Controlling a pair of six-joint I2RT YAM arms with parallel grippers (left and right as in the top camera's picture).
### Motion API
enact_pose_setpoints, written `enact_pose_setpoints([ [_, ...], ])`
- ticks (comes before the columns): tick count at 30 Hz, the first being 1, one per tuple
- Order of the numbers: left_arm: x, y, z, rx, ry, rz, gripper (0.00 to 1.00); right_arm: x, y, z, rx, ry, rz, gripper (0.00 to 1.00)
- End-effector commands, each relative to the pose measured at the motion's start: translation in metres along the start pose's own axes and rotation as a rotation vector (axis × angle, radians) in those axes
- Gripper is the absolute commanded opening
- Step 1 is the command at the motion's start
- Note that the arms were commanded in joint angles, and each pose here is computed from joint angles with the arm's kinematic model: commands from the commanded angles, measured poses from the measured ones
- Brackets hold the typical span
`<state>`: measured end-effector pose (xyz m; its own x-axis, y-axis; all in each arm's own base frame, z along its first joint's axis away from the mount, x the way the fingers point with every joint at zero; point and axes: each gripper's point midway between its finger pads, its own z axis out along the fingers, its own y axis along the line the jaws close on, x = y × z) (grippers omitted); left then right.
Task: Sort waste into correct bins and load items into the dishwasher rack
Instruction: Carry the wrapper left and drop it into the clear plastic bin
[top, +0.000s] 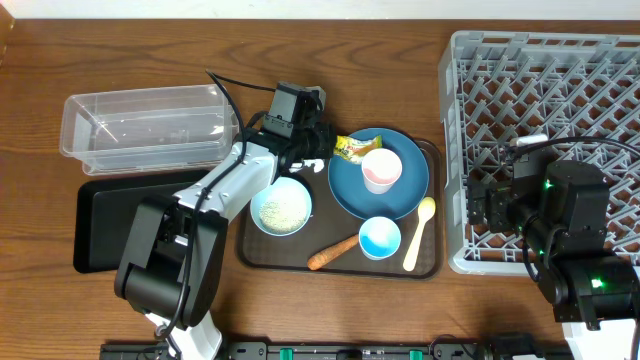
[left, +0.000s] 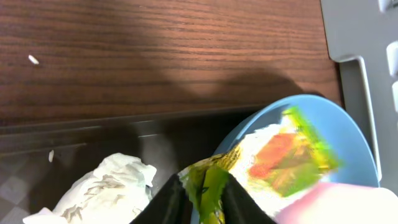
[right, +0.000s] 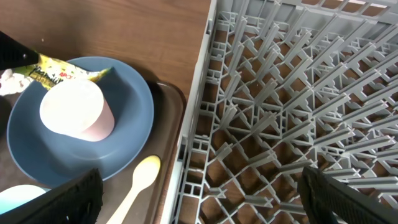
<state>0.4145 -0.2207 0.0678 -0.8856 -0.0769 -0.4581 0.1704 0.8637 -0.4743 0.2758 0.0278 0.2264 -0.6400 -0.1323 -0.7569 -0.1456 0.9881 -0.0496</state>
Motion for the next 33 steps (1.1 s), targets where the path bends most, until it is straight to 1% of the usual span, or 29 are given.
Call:
enact_pose_setpoints([
  [1,-0.003,0.001,0.003,-0.005,-0.002,0.011,0.08,-0.007,0.004,-0.004,-0.014,-0.020,0.001,0.99],
  [2,-0.003,0.001,0.003,-0.005,-0.004,0.010,0.06,-0.007,0.004,-0.004,-0.014,-0.020,0.001,0.99],
  [8,-0.007,0.001,-0.003,-0.006,-0.012,0.006,0.06,-0.007,0.004,-0.004,-0.014,-0.021,0.001,0.99],
  [11,-0.016,-0.002,-0.014,0.002,-0.044,0.011,0.06,-0.007,0.004,-0.004,-0.013,-0.020,0.002,0.99],
  [14,-0.037,0.001,-0.040,0.002,-0.113,-0.001,0.06,-0.007,0.004,-0.004,-0.013,-0.020,0.002,0.99],
  [18,-0.071,0.024,-0.099,-0.028,-0.239,-0.054,0.06,-0.007,0.003,-0.004,-0.007,-0.020,0.002,0.99],
  [22,-0.097,0.071,-0.164,-0.103,-0.373,-0.145,0.06,-0.007,0.003,-0.004,-0.007,-0.020,0.002,0.99],
  [25,-0.103,0.121,-0.202,-0.188,-0.440,-0.241,0.06,-0.007,0.003,-0.004,-0.007,-0.020,0.002,0.99],
  [28,-0.095,0.172,-0.225,-0.293,-0.459,-0.349,0.06,-0.007,0.003,-0.004,-0.007,-0.020,0.002,0.99],
  [30,-0.085,0.204,-0.236,-0.390,-0.459,-0.416,0.06,-0.007,0.003,-0.004,-0.007,-0.020,0.002,0.99],
  [33,-0.068,0.242,-0.250,-0.531,-0.449,-0.491,0.06,-0.007,0.003,-0.004,-0.007,-0.020,0.002,0.99],
])
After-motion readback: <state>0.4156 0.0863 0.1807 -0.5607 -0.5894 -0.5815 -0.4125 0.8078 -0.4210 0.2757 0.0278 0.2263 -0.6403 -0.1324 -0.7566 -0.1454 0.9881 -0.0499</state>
